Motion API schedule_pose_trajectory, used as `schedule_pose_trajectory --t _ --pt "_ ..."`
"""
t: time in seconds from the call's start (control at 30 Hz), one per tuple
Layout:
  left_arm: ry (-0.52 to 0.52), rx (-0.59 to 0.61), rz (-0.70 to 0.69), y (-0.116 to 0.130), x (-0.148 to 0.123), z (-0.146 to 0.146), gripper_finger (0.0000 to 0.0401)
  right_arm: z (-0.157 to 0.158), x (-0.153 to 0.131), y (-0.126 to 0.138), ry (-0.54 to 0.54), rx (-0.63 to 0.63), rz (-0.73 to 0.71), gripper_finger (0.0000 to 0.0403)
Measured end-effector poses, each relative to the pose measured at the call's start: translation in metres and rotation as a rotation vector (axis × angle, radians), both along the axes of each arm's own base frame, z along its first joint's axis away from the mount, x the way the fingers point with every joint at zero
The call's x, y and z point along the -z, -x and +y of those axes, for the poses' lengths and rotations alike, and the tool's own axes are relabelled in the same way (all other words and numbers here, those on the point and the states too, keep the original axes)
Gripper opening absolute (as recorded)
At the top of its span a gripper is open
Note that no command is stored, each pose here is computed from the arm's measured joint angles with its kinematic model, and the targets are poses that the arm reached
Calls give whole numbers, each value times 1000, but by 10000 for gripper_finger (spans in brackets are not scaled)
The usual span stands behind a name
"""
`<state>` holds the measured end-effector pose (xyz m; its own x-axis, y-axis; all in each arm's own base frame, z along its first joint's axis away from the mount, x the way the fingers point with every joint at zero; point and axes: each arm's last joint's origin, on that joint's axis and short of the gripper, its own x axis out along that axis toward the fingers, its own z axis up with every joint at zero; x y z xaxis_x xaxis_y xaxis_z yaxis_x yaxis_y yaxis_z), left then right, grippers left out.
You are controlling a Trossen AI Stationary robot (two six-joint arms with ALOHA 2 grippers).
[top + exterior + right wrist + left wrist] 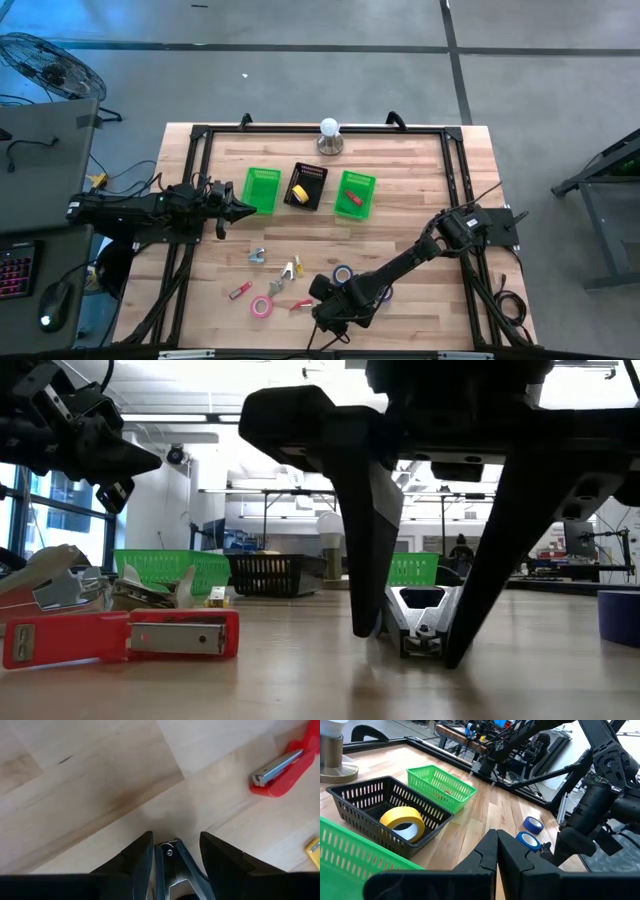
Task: Pick and place Stapler, Stapler remover, tape
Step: Put the black staple remover into the left green bin
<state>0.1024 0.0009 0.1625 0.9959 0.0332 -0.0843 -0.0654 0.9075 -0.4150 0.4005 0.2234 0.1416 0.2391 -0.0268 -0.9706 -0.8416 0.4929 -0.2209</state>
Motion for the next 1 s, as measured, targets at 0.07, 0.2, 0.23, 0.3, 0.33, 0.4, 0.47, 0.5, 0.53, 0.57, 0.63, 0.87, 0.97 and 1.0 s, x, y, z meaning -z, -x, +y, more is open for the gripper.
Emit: schedule_pose_trajectory --t 0.07,0.2,0.23,0.3,0.33,0.4,0.47,0.5,0.53,0.57,0.63,0.87,0.97,1.0 --pt "0 0 0 0 0 0 1 0 0 0 5 4 3 158" --pt "-1 -1 0 0 0 0 1 -1 0 1 13 4 12 158" --pt "-1 -1 0 0 0 0 1 -1 0 2 15 5 14 158" --pt "-1 -1 0 0 0 0 1 -1 1 2 16 14 18 158" --pt "-1 -1 0 0 0 0 1 -2 1 2 18 19 22 158" --pt "-1 -2 0 0 0 0 1 -2 1 3 21 32 31 158" --pt "-1 -2 0 0 0 0 1 -3 1 4 25 51 38 159" --pt "-1 -2 0 0 0 0 1 -3 2 5 28 54 43 159" --pt "-1 -2 0 0 0 0 1 -4 2 5 29 61 46 159" --pt "-1 -2 0 0 0 0 1 -4 2 5 31 71 49 159" --pt "-1 -2 0 0 0 0 1 -4 2 6 41 81 45 159" --pt "-1 -3 0 0 0 0 1 0 2 9 85 72 32 159" --pt "-1 -3 0 0 0 0 1 0 2 10 87 72 36 158" --pt "-1 -3 0 0 0 0 1 -1 3 9 87 73 38 157"
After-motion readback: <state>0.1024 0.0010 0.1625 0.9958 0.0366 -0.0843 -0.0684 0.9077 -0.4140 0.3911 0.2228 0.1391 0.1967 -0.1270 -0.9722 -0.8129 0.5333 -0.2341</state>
